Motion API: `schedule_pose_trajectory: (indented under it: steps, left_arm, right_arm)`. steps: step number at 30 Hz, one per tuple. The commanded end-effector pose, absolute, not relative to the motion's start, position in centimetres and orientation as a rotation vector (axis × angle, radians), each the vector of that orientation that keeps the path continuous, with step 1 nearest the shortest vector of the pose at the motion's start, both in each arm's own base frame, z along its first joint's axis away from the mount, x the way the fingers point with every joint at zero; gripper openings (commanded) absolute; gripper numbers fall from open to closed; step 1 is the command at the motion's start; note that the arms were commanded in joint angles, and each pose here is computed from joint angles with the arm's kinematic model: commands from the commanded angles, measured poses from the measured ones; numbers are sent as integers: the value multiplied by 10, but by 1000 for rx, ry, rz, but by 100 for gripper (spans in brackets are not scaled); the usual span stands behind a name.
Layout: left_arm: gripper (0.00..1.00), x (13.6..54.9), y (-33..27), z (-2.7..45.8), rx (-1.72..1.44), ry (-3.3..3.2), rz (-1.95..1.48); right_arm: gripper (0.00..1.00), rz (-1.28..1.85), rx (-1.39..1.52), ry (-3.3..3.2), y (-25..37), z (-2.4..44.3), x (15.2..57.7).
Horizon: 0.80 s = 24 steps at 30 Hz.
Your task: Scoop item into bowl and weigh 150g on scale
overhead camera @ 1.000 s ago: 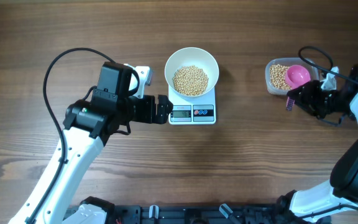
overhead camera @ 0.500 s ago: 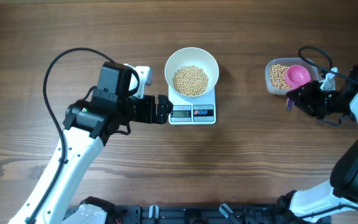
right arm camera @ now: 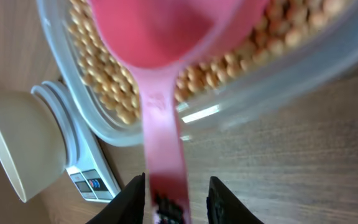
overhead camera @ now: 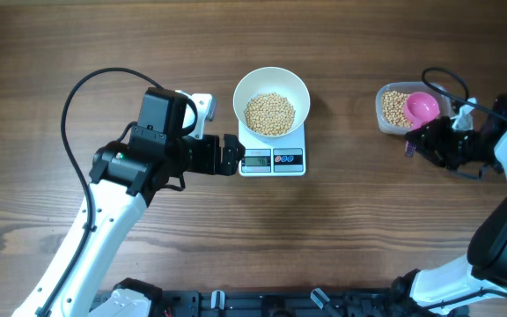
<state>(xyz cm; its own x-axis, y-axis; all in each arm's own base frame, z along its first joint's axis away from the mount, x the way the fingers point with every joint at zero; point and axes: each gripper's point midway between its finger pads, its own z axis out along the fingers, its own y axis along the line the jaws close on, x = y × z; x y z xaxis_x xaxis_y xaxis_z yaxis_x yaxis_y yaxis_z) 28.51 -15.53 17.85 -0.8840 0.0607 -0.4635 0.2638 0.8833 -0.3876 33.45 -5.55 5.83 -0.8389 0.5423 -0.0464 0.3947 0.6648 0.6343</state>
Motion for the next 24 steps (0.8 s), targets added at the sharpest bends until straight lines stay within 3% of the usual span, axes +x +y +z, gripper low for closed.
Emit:
schedule_pose_trajectory:
  steps: [1,13,19,24]
  left_arm:
    - [100,283,-158,176,266,2607,-633]
    - [100,283,-158,176,266,2607,-633]
    - [100,283,-158,176,266,2607,-633]
    - [100,283,-158,176,266,2607,-633]
  right_arm:
    - [30,983,775,2655,-48,49,329]
    - [24,965,779,2624,-53,49,337]
    - [8,967,781,2627,-52,49,336]
    - [5,974,789,2634,-51,49,334]
